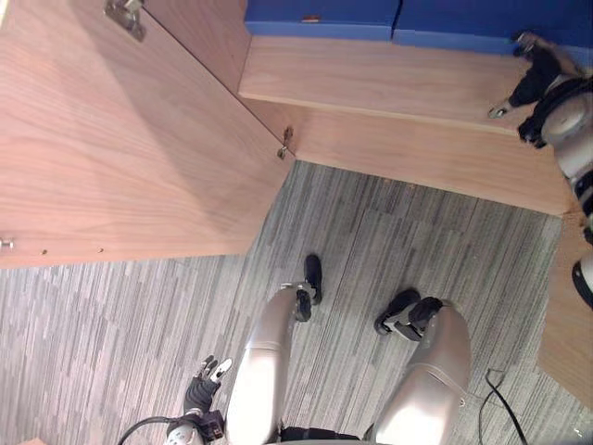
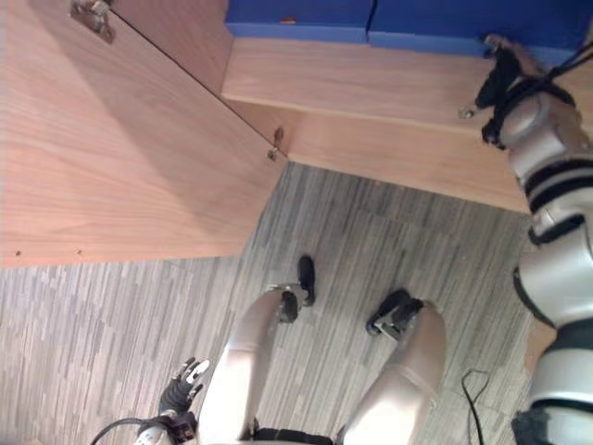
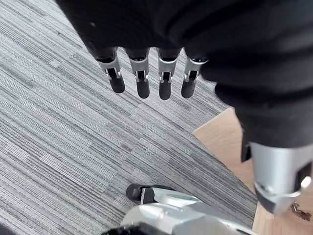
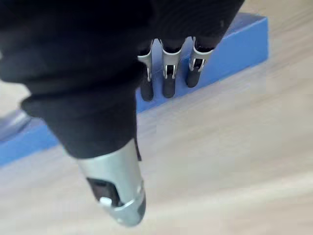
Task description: Walk over to the cabinet, pick up the folder, carry it to the office cabinet, place the folder inside the office cabinet, then close the office cabinet door
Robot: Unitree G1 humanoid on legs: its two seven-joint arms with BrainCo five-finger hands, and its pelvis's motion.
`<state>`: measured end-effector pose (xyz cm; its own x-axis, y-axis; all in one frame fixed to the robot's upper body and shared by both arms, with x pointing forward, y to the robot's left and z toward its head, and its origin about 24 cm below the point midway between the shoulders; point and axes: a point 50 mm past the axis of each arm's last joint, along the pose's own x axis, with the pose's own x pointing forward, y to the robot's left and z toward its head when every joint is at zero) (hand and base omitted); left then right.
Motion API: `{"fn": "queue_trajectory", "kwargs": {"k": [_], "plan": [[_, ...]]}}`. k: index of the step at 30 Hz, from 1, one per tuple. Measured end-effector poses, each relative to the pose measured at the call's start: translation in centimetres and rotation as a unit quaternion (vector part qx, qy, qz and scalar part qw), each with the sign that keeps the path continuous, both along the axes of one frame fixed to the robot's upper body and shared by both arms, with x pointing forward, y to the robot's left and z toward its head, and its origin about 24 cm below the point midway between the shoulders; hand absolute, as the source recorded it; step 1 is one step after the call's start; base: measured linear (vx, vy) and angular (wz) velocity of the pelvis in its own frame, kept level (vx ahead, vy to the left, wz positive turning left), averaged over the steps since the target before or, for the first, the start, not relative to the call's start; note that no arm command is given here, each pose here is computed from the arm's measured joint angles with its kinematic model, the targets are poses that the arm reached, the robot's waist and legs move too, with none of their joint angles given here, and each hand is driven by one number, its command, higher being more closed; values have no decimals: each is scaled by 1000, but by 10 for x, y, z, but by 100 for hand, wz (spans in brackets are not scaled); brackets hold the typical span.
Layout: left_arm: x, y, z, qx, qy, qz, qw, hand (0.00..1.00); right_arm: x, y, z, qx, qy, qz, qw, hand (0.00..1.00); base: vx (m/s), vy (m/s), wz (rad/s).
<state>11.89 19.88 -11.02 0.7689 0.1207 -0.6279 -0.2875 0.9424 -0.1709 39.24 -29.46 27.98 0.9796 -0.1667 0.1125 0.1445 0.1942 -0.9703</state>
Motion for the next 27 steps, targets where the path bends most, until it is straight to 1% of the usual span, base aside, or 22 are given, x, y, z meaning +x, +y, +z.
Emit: {"fn": "queue_trajectory", "kwargs": {"k": [2, 6, 8, 11, 13, 14, 16, 17, 18, 19, 20, 21, 22, 23, 24, 25, 26, 27], "plan": [[-1, 0, 0, -4, -1, -8, 1000, 0, 0, 6, -9, -5, 21, 24, 999, 0, 58, -1, -18], [-1, 2, 1, -3, -4, -14, 1000, 0, 3, 23, -27, -43, 78, 63, 994, 0, 63, -6, -10], [-1, 4, 1, -2, -4, -12, 1000, 0, 6, 34, -40, -36, 98, 79, 991, 0, 81, -18, -20], [-1, 5, 1, -3, -5, -9, 1000, 0, 13, 59, -66, -11, 127, 113, 985, 0, 122, -14, -30], [1, 6, 1, -5, -7, 0, 1000, 0, 16, 73, -97, 52, 151, 120, 980, 0, 102, 28, -25], [2, 6, 1, -7, -8, 7, 1000, 0, 17, 76, -106, 74, 152, 117, 979, 0, 123, 64, -25], [6, 6, -2, -15, -9, 38, 999, 0, 13, 92, -155, 164, 172, 89, 967, 0, 85, 81, -37], [8, 6, -2, -16, -9, 44, 999, 0, 11, 98, -168, 192, 172, 83, 963, 0, 46, 80, -52], [10, 6, -3, -15, -7, 60, 998, 0, 5, 113, -192, 257, 161, 70, 950, 0, 26, 63, -44], [10, 5, -4, -16, -4, 67, 998, 0, 1, 119, -202, 291, 156, 62, 942, 0, 13, 88, -52], [13, 5, -5, -17, -4, 81, 997, 0, -8, 128, -222, 363, 150, 37, 919, 0, -1, 94, -41], [14, 5, -7, -17, 3, 96, 995, 0, -20, 131, -245, 476, 135, -12, 869, 0, -2, 93, -38], [14, 5, -9, -19, 7, 105, 994, 0, -28, 131, -258, 526, 130, -40, 839, 0, 23, 102, -36], [10, 5, -14, -20, 24, 126, 992, 0, -58, 124, -297, 632, 118, -125, 755, 0, 36, 94, -30], [5, 3, -18, -21, 39, 134, 990, 0, -83, 117, -325, 682, 110, -185, 699, 0, 63, 100, -30], [1, 4, -22, -20, 53, 144, 988, 0, -111, 113, -351, 720, 103, -245, 641, 0, 62, 72, -19], [-2, 4, -24, -21, 62, 151, 986, 0, -135, 108, -369, 741, 94, -290, 599, 0, 104, 88, -24], [-7, 3, -28, -21, 76, 160, 984, 0, -182, 100, -399, 762, 76, -372, 525, 0, 122, 113, -37]]}}
